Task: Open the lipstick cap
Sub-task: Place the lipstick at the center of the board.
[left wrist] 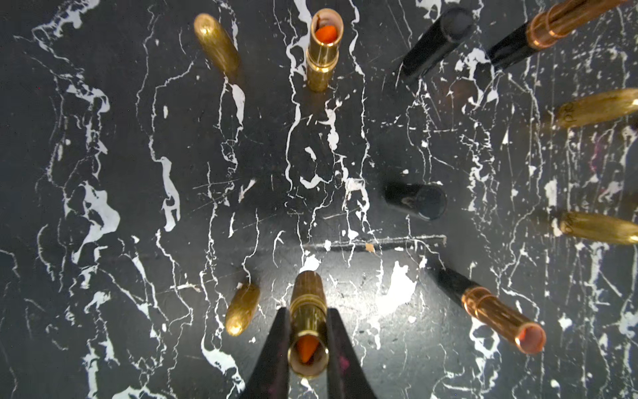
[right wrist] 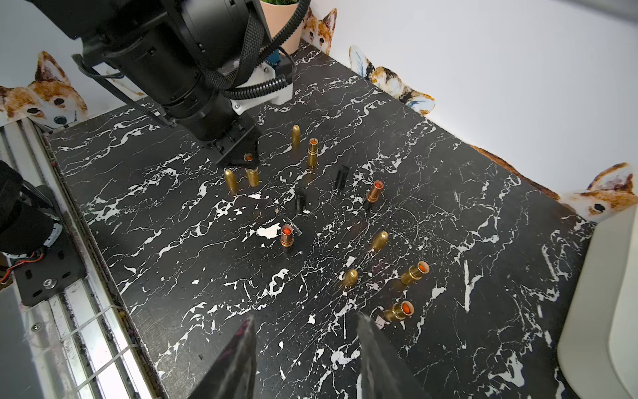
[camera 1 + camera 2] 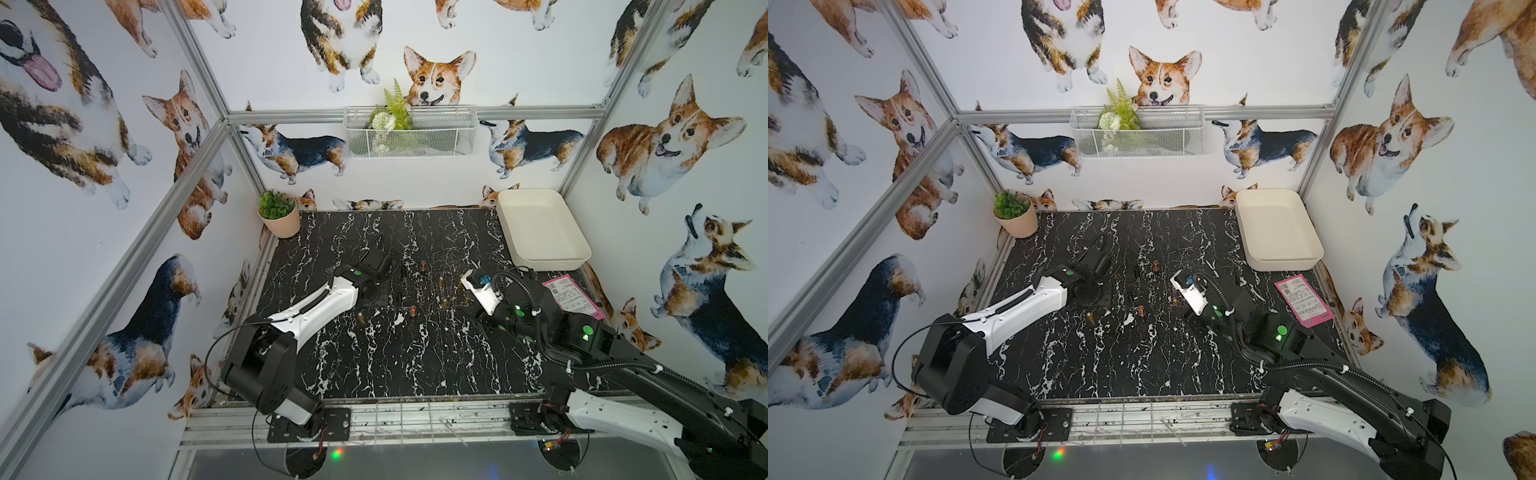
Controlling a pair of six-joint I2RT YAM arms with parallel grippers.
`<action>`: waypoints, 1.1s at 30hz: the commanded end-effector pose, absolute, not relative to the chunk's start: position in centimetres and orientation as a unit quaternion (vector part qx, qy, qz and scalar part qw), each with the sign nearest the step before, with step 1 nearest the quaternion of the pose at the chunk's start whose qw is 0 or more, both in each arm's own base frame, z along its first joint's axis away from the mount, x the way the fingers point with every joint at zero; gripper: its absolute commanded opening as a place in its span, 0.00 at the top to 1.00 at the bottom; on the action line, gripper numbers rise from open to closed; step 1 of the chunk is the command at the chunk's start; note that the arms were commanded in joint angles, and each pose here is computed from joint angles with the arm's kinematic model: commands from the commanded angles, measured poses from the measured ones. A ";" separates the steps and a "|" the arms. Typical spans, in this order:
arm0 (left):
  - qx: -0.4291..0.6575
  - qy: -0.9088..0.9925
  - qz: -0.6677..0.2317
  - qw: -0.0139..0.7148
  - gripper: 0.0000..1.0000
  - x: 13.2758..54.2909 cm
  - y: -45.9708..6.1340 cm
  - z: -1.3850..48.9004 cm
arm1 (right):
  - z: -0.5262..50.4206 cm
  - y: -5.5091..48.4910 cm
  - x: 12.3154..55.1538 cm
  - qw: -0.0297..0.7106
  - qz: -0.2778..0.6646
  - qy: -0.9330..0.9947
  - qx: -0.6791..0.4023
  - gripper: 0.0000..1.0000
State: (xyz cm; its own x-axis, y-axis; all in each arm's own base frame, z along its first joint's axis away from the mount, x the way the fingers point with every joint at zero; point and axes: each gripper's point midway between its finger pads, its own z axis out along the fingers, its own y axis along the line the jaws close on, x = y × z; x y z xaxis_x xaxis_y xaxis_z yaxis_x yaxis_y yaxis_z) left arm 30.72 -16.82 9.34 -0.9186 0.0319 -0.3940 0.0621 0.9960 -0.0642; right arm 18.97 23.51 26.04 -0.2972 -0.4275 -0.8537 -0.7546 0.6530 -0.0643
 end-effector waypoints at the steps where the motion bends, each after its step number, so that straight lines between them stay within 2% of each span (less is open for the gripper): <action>1: 0.018 0.976 -0.041 0.213 0.88 31.6 -17.3 8.8 | 25.7 23.4 19.1 0.455 0.171 0.788 -0.379 0.50; 24: 0.025 0.981 -0.031 0.188 0.86 32.0 -18.4 5.5 | 25.3 23.4 19.1 0.447 0.168 0.792 -0.380 0.50; 30: 0.027 0.982 -0.022 0.186 0.77 32.1 -18.1 5.6 | 25.2 23.4 19.1 0.447 0.166 0.793 -0.379 0.50; 33: 0.027 0.982 -0.021 0.186 0.76 32.1 -18.1 5.5 | 25.2 23.5 19.2 0.447 0.167 0.793 -0.380 0.50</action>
State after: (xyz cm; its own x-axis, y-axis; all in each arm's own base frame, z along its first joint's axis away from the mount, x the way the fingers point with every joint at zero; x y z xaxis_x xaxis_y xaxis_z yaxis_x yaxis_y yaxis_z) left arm 32.16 -18.43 5.48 -0.9267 0.0515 -0.3724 0.0736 0.9963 -0.0453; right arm 19.02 23.47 25.08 -0.3165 -0.4545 -0.8327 -0.7536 0.6536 -0.0703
